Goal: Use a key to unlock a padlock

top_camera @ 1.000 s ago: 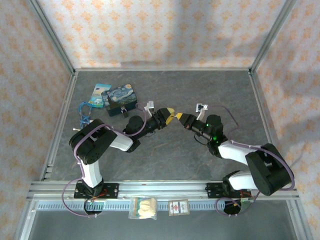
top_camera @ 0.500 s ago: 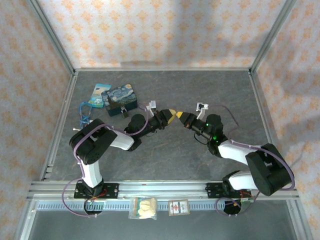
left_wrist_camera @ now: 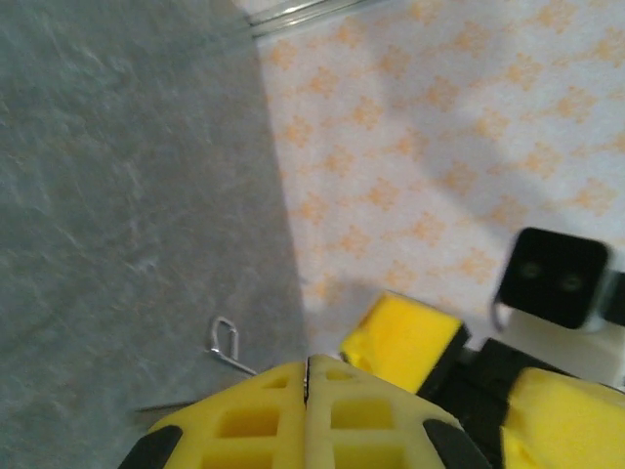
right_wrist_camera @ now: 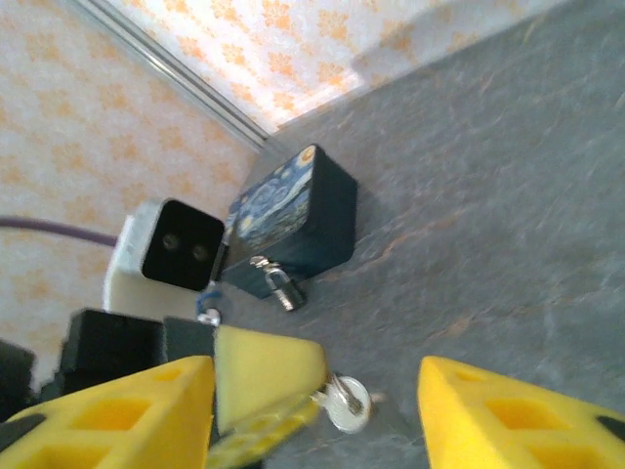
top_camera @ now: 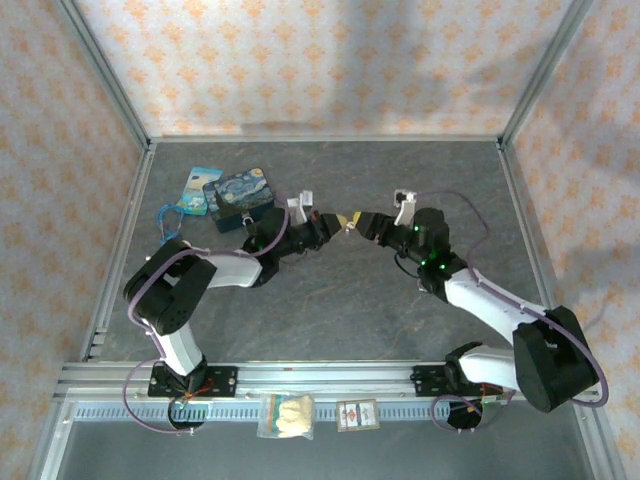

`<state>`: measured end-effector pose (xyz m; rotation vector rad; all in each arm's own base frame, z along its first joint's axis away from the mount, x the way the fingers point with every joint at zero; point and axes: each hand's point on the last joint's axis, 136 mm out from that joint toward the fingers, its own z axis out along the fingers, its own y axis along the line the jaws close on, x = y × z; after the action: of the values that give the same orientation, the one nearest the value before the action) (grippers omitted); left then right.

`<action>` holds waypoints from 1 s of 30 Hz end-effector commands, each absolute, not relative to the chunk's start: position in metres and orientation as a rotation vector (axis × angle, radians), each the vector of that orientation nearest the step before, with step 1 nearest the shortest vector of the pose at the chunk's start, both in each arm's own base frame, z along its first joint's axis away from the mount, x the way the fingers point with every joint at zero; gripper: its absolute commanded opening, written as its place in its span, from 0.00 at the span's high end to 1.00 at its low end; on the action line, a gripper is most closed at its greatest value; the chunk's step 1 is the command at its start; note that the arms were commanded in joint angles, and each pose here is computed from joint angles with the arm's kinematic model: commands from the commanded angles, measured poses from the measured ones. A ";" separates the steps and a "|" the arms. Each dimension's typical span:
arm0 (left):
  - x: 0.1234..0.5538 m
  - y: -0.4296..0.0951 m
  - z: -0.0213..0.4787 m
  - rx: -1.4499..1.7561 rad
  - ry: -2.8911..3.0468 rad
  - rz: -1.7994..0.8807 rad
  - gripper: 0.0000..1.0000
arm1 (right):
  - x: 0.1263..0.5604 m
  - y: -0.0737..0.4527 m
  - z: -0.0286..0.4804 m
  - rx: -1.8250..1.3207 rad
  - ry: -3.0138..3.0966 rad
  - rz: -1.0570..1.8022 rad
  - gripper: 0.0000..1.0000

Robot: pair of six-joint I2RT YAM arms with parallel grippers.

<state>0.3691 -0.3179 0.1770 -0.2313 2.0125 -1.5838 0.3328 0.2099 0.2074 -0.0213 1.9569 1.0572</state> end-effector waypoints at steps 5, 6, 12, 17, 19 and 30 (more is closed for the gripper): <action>0.357 -0.318 0.180 0.338 2.265 -1.244 1.00 | 0.330 0.207 0.201 -0.237 2.026 1.058 0.42; 0.356 -0.318 0.181 0.412 2.281 -1.202 1.00 | 0.327 0.212 0.207 -0.283 1.997 1.094 0.44; 0.355 -0.296 0.177 0.673 2.431 -0.875 1.00 | 0.318 0.224 0.231 -0.405 1.884 1.193 0.49; 0.350 -0.300 0.194 0.767 2.349 -0.898 1.00 | 0.310 0.231 0.238 -0.441 1.829 1.292 0.55; 0.345 -0.304 0.201 0.806 2.307 -0.942 1.00 | 0.310 0.232 0.238 -0.445 1.818 1.307 0.56; 0.321 -0.316 0.231 0.877 2.153 -1.215 1.00 | 0.297 0.241 0.222 -0.545 1.834 1.423 0.60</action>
<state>0.3295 -0.3144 0.2023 0.8413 2.2694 -1.1205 0.3041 0.2385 0.2182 -0.4797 1.8774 1.3770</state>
